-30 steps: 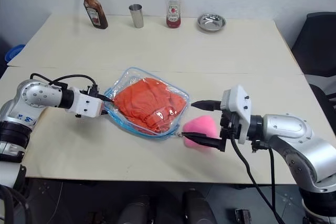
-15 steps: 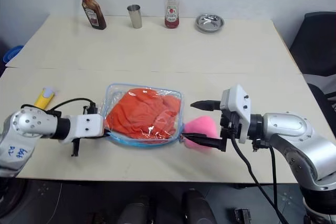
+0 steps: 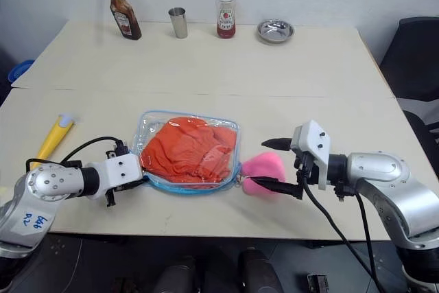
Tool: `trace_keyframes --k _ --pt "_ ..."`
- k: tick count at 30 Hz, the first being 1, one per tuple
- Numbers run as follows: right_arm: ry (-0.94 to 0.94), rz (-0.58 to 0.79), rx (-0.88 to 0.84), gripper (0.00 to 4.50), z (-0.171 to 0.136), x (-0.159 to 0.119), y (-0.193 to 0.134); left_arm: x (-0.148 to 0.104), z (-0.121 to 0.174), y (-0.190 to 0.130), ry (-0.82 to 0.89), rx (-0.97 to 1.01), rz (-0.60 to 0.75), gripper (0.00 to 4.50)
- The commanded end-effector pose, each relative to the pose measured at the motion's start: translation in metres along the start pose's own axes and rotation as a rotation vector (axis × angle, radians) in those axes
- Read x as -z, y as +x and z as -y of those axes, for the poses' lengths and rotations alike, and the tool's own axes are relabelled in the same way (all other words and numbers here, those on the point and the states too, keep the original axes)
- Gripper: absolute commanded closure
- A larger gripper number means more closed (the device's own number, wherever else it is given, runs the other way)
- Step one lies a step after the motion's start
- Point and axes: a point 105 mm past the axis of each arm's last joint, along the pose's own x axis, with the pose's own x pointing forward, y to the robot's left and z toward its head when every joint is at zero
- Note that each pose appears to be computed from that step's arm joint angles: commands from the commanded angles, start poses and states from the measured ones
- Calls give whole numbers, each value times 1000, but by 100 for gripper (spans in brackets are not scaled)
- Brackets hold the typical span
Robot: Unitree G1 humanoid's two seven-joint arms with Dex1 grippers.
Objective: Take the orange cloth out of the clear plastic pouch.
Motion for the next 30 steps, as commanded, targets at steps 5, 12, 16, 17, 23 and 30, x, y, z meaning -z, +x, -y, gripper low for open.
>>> trace_keyframes --k 5,12,16,17,23,30 --pt "245 70 260 0 14 15 -21 -28 8 -33 -125 116 237 184" --pt "427 53 296 18 2 47 -5 -40 13 -72 -122 279 362 183" --pt "460 63 283 126 -2 51 4 -47 -4 -72 -78 213 370 183" --pt "462 72 281 162 -2 50 5 -53 -5 -73 -82 220 399 183" --pt "439 120 261 367 -2 37 1 -79 2 -67 -84 285 486 183" --pt "124 89 93 448 -17 7 -9 -89 5 -53 -48 306 492 183"
